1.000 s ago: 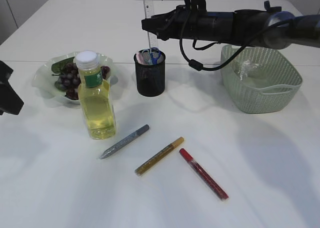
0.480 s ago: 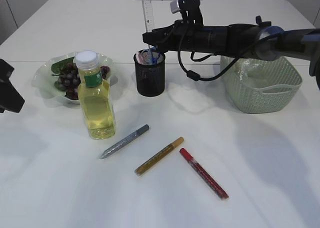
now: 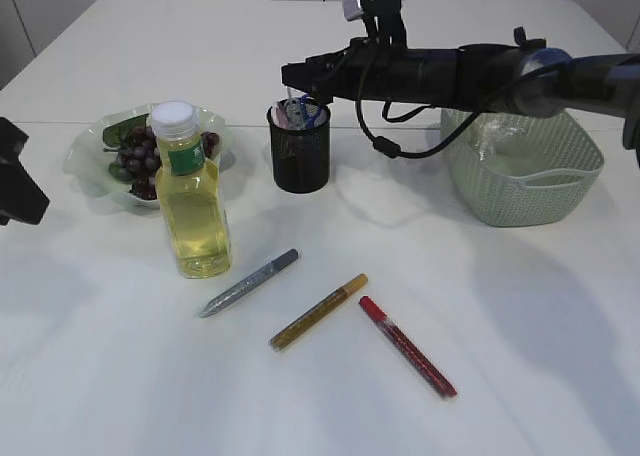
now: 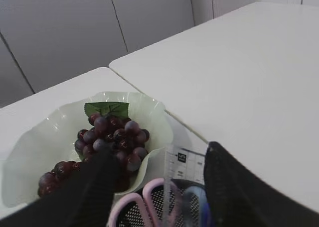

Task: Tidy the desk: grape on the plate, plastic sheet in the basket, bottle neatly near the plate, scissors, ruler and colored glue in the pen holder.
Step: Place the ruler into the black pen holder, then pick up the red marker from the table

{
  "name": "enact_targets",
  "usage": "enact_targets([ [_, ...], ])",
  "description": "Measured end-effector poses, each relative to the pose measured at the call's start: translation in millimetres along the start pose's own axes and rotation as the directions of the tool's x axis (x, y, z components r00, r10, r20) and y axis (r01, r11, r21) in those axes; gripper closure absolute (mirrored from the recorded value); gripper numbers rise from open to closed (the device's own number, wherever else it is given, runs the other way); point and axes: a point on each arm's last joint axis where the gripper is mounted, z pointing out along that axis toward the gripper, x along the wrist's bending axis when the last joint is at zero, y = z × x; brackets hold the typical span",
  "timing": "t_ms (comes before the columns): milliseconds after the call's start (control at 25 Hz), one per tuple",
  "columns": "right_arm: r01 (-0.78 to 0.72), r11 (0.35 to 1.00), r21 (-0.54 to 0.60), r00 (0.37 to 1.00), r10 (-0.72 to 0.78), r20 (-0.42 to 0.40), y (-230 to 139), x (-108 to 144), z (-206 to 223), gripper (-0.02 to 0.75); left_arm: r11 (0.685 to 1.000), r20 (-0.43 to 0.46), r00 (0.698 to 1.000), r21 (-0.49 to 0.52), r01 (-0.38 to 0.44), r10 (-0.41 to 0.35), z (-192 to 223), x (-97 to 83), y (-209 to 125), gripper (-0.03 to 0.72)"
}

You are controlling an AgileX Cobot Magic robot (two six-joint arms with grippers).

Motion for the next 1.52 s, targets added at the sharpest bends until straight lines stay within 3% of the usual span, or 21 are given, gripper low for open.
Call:
enact_targets([
  [120,-0.057,0.995,0.087,0.998,0.055,0.031,20.0,4.8,-8.2,0.288,1.0,0.002,1.0,0.018,0.0,0.0,0.0,-0.2,-1.6,0.449],
  [280,-0.102,0.951,0.293,0.992,0.078,0.094,62.7,22.2,-35.1,0.309,1.0,0.003,1.0,0.023,0.0,0.0,0.0,-0.2,-2.1,0.449],
  [400,-0.181,0.876,0.447,0.978,0.111,0.178,96.9,43.3,-64.5,0.36,1.0,0.003,1.0,0.024,0.0,0.0,0.0,-0.2,-2.2,0.449],
  [520,-0.25,0.761,0.599,0.96,0.113,0.257,112.0,62.0,-91.0,0.374,1.0,0.003,1.0,0.026,0.0,0.0,0.0,-0.3,-2.3,0.449],
  [800,-0.422,0.504,0.754,0.897,0.112,0.428,90.0,100.0,-127.2,0.375,1.0,0.003,1.0,0.026,0.0,0.0,0.0,-0.3,-2.3,0.449],
  [920,-0.42,0.417,0.806,0.898,0.062,0.436,71.4,125.5,-132.3,0.376,1.0,0.003,1.0,0.026,0.0,0.0,0.0,-0.3,-2.3,0.449],
  [1160,-0.356,0.249,0.901,0.925,-0.041,0.377,26.3,179.1,-120.5,0.381,0.999,0.004,1.0,0.035,0.0,0.0,-0.1,-0.3,-3.2,0.449],
  [1280,-0.37,0.229,0.901,0.92,-0.042,0.389,14.6,195.7,-115.3,0.384,0.999,0.005,1.0,0.046,0.0,0.0,-0.1,-0.5,-4.2,0.449],
  [1520,-0.384,0.204,0.9,0.915,-0.043,0.401,-7.0,192.0,-104.1,0.384,0.999,0.005,1.0,0.048,0.0,0.0,-0.1,-0.5,-4.4,0.449],
])
